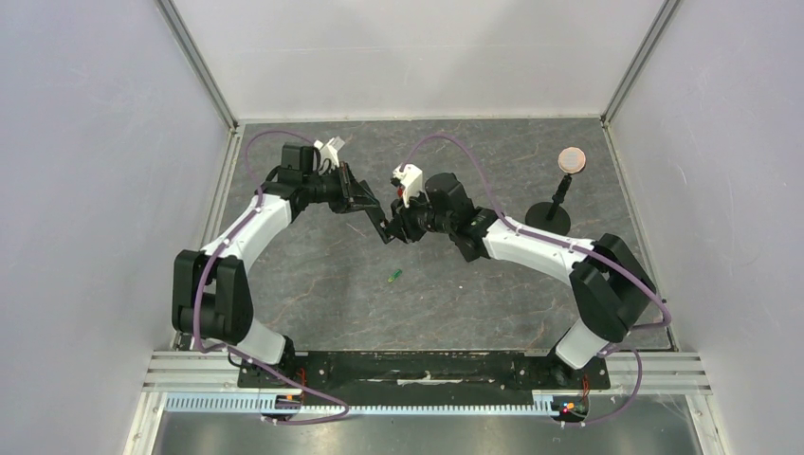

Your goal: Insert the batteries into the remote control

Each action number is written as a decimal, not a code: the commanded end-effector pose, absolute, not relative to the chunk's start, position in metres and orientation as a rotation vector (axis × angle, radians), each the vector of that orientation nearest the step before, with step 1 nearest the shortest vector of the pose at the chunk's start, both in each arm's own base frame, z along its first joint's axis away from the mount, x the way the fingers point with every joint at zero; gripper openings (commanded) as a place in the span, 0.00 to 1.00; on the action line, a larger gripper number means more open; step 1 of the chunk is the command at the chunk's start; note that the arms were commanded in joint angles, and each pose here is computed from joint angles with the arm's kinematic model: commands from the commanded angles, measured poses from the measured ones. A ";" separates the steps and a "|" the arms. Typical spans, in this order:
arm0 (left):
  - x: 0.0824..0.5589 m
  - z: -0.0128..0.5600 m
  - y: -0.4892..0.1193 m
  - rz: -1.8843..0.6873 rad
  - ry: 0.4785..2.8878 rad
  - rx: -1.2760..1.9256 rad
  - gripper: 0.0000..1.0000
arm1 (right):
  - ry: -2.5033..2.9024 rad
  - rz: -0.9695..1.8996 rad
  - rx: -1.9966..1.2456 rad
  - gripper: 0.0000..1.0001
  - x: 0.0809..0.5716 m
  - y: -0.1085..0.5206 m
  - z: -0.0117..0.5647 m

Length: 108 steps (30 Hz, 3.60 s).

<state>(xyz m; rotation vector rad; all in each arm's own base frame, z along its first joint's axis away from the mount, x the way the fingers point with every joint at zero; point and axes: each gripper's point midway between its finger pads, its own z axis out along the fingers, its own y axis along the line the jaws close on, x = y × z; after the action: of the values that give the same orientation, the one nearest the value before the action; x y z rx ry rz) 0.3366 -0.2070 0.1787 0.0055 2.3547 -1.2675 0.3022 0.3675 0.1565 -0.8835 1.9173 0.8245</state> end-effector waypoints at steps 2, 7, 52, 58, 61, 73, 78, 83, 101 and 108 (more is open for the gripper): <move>0.355 0.164 -0.185 -0.971 2.405 -0.022 0.02 | 1.966 0.744 -0.663 0.35 0.332 0.362 0.161; 0.362 0.142 -0.173 -0.567 2.462 0.056 0.02 | 2.032 0.700 -0.537 0.42 0.335 0.348 0.145; 0.303 0.243 -0.165 -0.179 1.938 0.091 0.02 | 2.667 0.621 0.636 0.51 0.264 0.337 0.054; 0.295 0.243 -0.157 -0.190 1.911 0.078 0.02 | 2.663 0.571 0.749 0.50 0.276 0.346 0.042; 0.293 0.245 -0.148 -0.163 1.900 0.051 0.02 | 2.664 0.534 0.749 0.47 0.285 0.353 0.038; 0.291 0.274 -0.145 -0.226 1.803 0.005 0.02 | 2.668 0.364 0.828 0.42 0.297 0.356 0.026; 0.292 0.277 -0.145 -0.220 1.789 0.012 0.02 | 2.714 0.194 0.733 0.41 0.296 0.348 0.018; 0.291 0.280 -0.138 -0.196 1.781 -0.007 0.02 | 2.755 0.017 0.617 0.36 0.286 0.326 0.007; 0.262 0.277 -0.117 -0.236 1.791 -0.049 0.02 | 2.787 -0.099 0.286 0.13 0.256 0.328 -0.027; 0.257 0.264 -0.137 -0.344 1.852 -0.017 0.02 | 2.596 0.002 0.254 0.00 0.296 0.340 0.014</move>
<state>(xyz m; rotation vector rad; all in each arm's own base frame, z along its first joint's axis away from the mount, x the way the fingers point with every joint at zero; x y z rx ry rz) 0.2589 -0.1248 0.2663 0.0200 1.8313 -0.2428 0.2879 0.3487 0.0181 0.3016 2.6660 0.0448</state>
